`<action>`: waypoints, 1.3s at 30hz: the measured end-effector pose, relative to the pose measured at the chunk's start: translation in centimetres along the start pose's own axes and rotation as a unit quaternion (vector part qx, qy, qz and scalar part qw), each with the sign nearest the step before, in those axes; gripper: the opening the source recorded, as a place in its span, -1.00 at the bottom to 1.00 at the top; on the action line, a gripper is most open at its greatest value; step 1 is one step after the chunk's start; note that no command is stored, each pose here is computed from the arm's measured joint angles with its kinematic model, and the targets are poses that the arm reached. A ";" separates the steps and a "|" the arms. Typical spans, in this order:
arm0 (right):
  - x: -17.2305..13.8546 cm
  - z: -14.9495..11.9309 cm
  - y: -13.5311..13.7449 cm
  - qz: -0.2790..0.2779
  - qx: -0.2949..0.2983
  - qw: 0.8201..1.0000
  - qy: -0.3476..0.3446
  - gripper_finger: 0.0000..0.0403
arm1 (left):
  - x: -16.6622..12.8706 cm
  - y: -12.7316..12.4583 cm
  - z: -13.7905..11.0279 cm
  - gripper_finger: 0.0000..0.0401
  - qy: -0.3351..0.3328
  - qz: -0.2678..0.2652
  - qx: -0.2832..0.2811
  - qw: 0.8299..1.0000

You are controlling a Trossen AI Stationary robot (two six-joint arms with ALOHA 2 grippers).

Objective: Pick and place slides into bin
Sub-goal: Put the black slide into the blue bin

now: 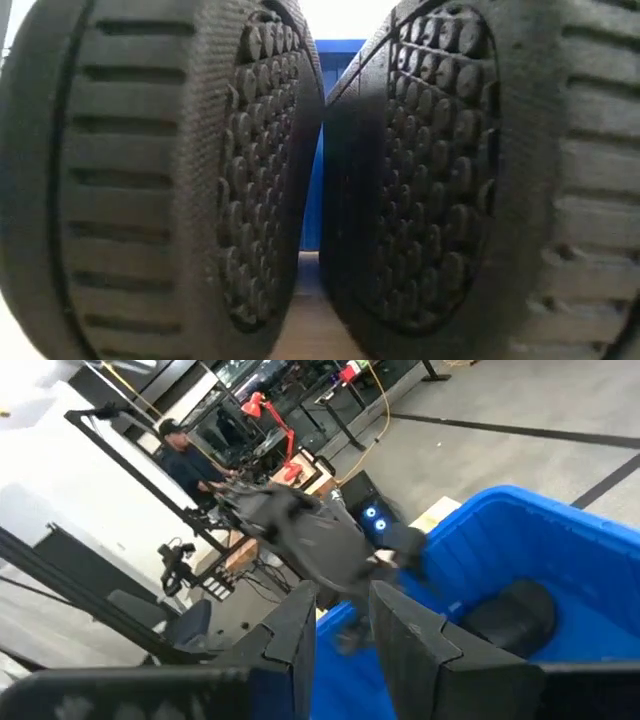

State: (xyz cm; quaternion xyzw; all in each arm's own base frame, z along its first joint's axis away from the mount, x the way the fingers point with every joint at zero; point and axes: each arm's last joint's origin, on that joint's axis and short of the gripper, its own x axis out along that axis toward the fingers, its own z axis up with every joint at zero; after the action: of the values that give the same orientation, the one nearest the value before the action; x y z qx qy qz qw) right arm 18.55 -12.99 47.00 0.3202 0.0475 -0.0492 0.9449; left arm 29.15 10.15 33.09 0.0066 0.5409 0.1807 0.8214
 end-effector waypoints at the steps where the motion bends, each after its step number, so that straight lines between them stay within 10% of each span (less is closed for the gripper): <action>1: 0.0 0.0 0.0 -0.001 -0.005 1.000 0.001 -0.58 | -1.1 -0.6 0.1 0.75 -0.019 -0.017 -0.020 0.999; 13: 0.0 -1.0 -0.6 -0.022 -0.078 0.996 0.045 -0.60 | -8.7 -8.2 -1.5 0.75 -0.048 -0.224 -0.263 0.937; 23: -0.1 -1.9 -1.1 -0.044 -0.101 0.990 0.084 -0.62 | -10.8 -15.4 -0.8 0.75 -0.062 -0.346 -0.333 0.875; 39: -0.1 -1.9 -1.2 -0.044 -0.102 0.990 0.085 -0.61 | -9.3 -24.6 -7.9 0.74 0.223 -0.191 -0.478 0.828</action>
State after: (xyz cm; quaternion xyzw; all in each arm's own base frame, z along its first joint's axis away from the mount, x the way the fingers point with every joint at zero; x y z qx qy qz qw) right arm 18.18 -12.75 44.81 0.2231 0.1470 -0.0583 0.9619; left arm 25.96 -17.18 32.96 -0.5307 0.5461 0.2528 0.5968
